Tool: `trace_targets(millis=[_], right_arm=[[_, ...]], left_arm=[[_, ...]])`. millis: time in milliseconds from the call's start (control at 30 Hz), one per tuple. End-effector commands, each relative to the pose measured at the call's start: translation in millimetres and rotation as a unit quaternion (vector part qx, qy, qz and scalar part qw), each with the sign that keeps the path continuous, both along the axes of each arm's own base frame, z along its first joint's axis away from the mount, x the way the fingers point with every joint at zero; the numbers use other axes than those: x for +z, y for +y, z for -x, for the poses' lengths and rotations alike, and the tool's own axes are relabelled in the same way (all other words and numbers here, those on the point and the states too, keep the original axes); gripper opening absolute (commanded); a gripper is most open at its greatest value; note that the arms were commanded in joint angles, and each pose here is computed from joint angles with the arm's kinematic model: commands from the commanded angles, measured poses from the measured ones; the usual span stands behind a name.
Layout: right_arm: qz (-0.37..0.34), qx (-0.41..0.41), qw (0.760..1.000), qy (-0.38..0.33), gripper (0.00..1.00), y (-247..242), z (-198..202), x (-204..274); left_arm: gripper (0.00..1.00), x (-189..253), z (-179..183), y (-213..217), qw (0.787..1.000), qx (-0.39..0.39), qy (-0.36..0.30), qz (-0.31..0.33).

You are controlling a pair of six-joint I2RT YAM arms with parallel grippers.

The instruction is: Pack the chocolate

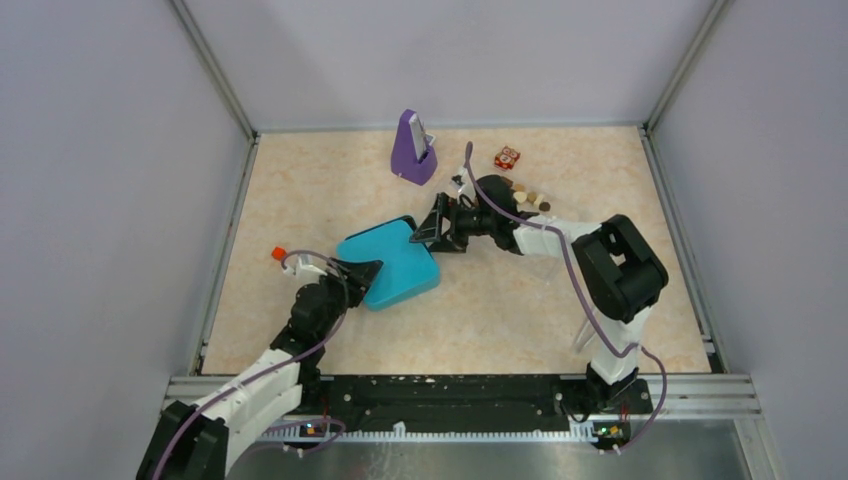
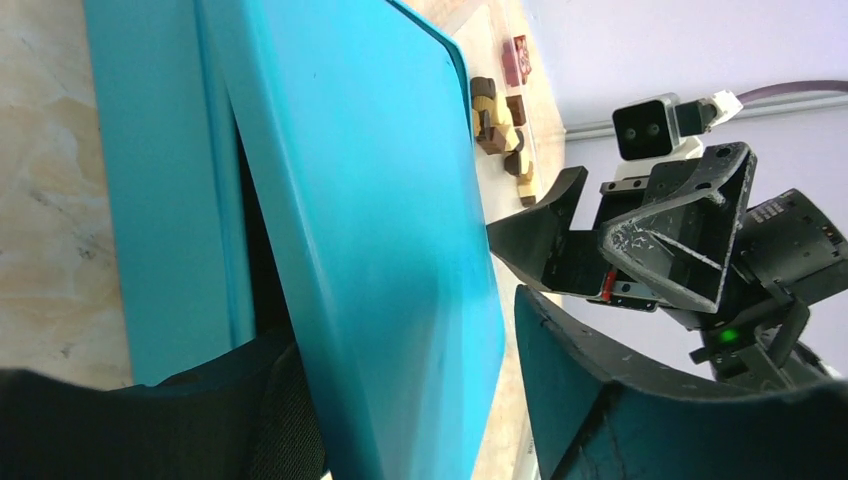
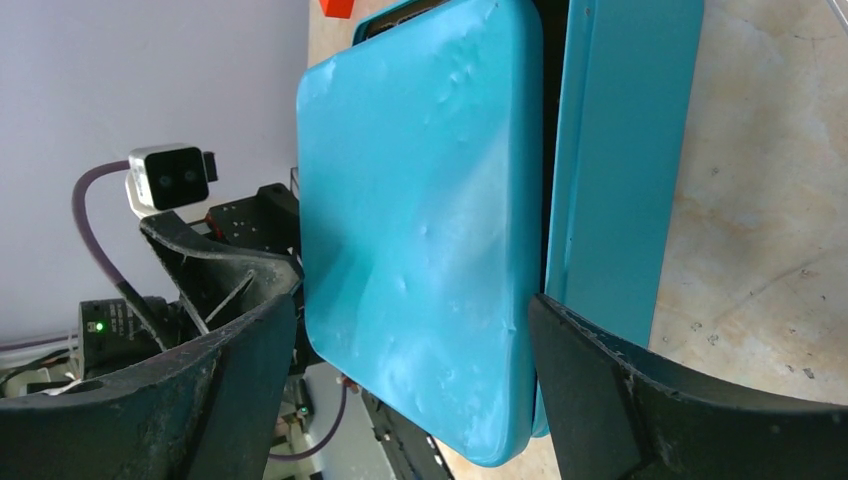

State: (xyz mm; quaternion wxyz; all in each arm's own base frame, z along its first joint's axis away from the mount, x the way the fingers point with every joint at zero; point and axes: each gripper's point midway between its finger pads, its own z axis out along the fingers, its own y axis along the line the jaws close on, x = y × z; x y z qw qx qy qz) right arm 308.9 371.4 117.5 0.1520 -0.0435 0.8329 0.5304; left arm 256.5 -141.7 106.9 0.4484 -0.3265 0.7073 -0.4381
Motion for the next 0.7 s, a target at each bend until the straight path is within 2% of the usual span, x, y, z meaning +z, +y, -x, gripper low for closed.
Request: trace_targets(millis=[0, 333, 667], right_arm=[[-0.010, 0.013, 1.000, -0.027, 0.84, 10, -3, 10], [-0.007, 0.012, 0.999, -0.029, 0.84, 8, -2, 11], [-0.005, 0.012, 0.999, -0.031, 0.84, 8, -2, 11]], left_arm=[[0.69, 16, -8, 1, 0.999, -0.001, -0.025, -0.032], [0.90, 18, -12, 2, 0.993, -0.021, -0.012, -0.112], [0.96, 18, -13, 13, 0.985, -0.012, 0.022, -0.170]])
